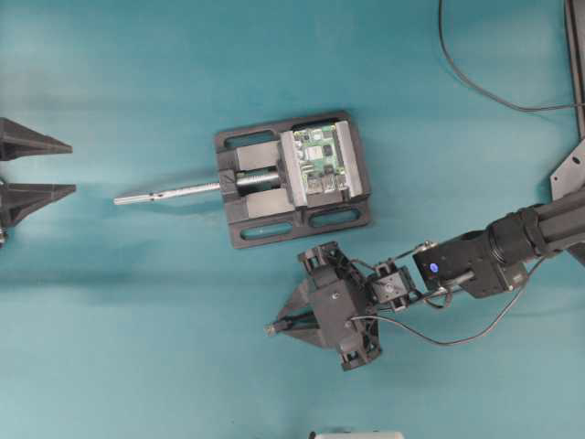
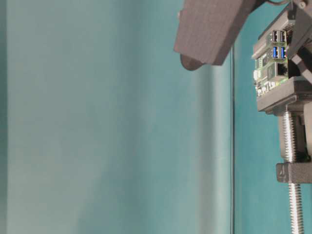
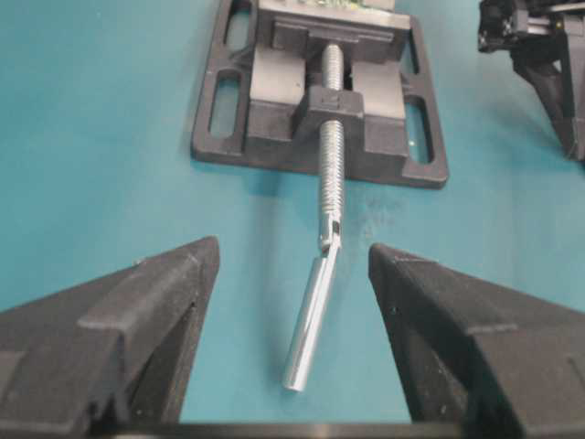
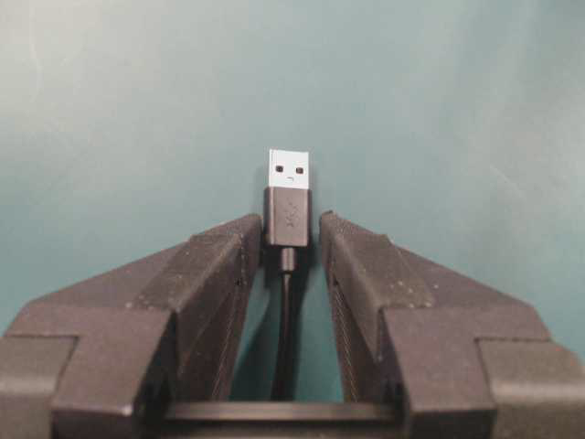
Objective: Insert the USB into the fixed PCB.
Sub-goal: 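Lift the held black USB plug with the right gripper, rotating it upright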
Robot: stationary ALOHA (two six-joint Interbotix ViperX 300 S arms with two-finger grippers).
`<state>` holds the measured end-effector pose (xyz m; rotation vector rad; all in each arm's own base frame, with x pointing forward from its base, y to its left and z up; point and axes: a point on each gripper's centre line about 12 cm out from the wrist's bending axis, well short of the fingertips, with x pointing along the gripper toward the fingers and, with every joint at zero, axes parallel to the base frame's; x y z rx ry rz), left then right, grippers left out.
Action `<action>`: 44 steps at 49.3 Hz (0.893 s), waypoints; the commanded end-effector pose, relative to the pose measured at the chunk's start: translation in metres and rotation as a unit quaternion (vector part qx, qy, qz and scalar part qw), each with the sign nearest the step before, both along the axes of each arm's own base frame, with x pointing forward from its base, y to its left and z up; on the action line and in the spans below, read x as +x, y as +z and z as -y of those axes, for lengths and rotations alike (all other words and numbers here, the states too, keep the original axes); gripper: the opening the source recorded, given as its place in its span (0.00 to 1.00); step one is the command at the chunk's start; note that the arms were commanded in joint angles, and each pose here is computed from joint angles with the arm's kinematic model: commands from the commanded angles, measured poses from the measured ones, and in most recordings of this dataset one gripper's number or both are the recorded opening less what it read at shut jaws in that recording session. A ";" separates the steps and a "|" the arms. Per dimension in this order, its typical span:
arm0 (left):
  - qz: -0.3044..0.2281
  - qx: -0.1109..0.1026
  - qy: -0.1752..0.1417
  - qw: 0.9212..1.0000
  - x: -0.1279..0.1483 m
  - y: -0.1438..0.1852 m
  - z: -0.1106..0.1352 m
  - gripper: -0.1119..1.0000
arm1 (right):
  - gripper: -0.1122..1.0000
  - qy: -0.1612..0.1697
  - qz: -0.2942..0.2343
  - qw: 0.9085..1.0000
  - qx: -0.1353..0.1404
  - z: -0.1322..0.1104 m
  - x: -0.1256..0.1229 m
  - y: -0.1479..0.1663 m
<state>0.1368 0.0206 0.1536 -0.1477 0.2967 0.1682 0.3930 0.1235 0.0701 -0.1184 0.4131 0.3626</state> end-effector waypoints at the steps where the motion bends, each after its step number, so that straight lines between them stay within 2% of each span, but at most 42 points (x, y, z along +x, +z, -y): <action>1: 0.001 0.005 0.001 1.000 0.002 0.003 -0.001 0.80 | 0.45 0.001 0.010 1.000 0.004 -0.003 0.004 0.010; 9: -0.003 0.000 0.009 1.000 0.000 -0.001 -0.003 0.80 | 0.39 0.008 0.005 1.000 0.000 -0.007 0.000 0.007; 16: -0.003 -0.001 0.010 1.000 0.000 -0.001 -0.003 0.80 | 0.29 0.011 0.000 1.000 -0.001 -0.008 -0.004 0.005; 26: 0.004 -0.017 0.017 1.000 -0.001 -0.004 -0.003 0.80 | 0.29 0.011 -0.008 1.000 -0.004 -0.007 -0.010 0.000; 37: 0.007 -0.017 0.017 1.000 -0.002 -0.006 -0.003 0.80 | 0.29 0.010 -0.003 1.000 -0.002 -0.007 -0.008 0.005; 44: 0.008 -0.017 0.017 1.000 -0.002 -0.005 -0.003 0.80 | 0.29 -0.009 0.002 1.000 0.007 -0.003 -0.008 0.015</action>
